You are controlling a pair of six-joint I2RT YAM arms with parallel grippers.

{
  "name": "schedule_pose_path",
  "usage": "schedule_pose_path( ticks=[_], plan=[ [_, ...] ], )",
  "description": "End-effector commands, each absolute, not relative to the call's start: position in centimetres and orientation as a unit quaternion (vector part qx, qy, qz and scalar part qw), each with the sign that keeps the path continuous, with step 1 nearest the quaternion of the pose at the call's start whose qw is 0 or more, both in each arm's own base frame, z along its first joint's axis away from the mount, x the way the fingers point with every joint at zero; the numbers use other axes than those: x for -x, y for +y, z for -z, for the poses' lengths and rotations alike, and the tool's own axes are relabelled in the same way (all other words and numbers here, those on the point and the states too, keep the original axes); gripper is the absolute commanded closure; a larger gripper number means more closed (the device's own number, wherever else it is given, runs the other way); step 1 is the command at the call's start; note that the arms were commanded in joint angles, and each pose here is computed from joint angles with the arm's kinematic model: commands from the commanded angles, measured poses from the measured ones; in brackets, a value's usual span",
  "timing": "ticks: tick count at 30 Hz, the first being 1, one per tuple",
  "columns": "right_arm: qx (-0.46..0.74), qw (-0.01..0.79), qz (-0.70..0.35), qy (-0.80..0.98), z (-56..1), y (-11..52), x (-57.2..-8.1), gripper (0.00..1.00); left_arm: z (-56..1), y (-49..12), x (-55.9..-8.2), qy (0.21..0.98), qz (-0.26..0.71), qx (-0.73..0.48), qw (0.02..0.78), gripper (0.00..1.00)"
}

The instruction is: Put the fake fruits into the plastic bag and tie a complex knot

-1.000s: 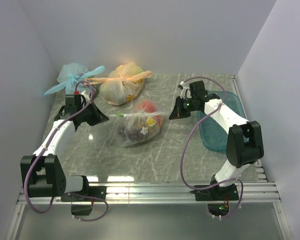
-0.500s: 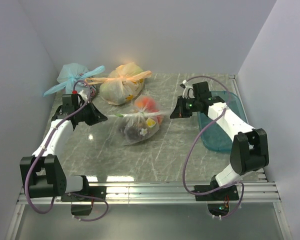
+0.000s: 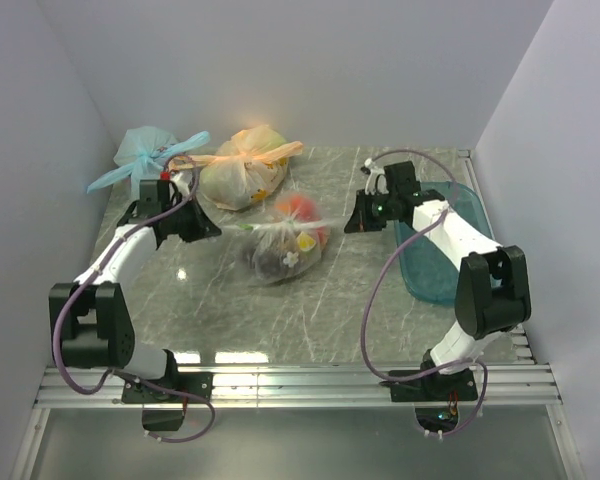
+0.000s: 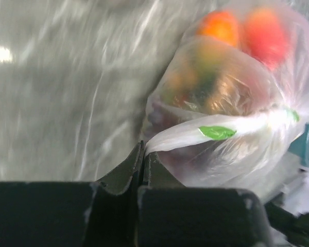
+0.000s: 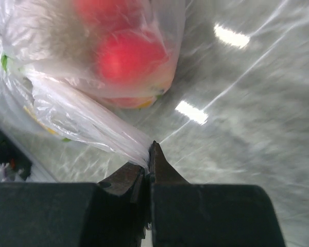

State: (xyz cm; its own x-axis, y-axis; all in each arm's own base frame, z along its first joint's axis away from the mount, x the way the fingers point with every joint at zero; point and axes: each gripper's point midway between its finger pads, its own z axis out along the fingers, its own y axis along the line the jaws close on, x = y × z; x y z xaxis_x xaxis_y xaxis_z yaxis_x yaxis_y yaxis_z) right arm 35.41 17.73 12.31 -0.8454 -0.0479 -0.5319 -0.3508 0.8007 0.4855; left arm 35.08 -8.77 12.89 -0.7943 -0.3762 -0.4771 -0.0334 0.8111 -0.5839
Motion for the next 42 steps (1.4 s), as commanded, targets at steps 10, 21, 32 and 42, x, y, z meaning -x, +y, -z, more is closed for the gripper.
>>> schedule_pose_path(
  ticks=[10, 21, 32, 42],
  plan=[
    [0.015, 0.384, -0.085, 0.919, -17.3, 4.9, -49.2, 1.0, -19.5, -6.7, -53.1, 0.855, 0.123, 0.079, 0.498, 1.0],
    [0.042, 0.361, -0.064, 0.93, -14.1, 4.8, -50.8, 0.53, -17.3, -12.9, -56.8, 0.862, 0.168, 0.005, 0.479, 0.36],
    [0.111, 0.418, -0.152, 0.889, -24.4, 8.2, -46.6, 0.06, -26.3, -10.6, -51.5, 0.851, 0.205, -0.004, 0.484, 0.01],
    [0.199, 0.35, -0.247, 0.881, -21.9, 14.3, -35.1, 0.03, -24.6, -6.2, -43.9, 0.894, 0.106, -0.047, 0.433, 0.01]
  ],
)
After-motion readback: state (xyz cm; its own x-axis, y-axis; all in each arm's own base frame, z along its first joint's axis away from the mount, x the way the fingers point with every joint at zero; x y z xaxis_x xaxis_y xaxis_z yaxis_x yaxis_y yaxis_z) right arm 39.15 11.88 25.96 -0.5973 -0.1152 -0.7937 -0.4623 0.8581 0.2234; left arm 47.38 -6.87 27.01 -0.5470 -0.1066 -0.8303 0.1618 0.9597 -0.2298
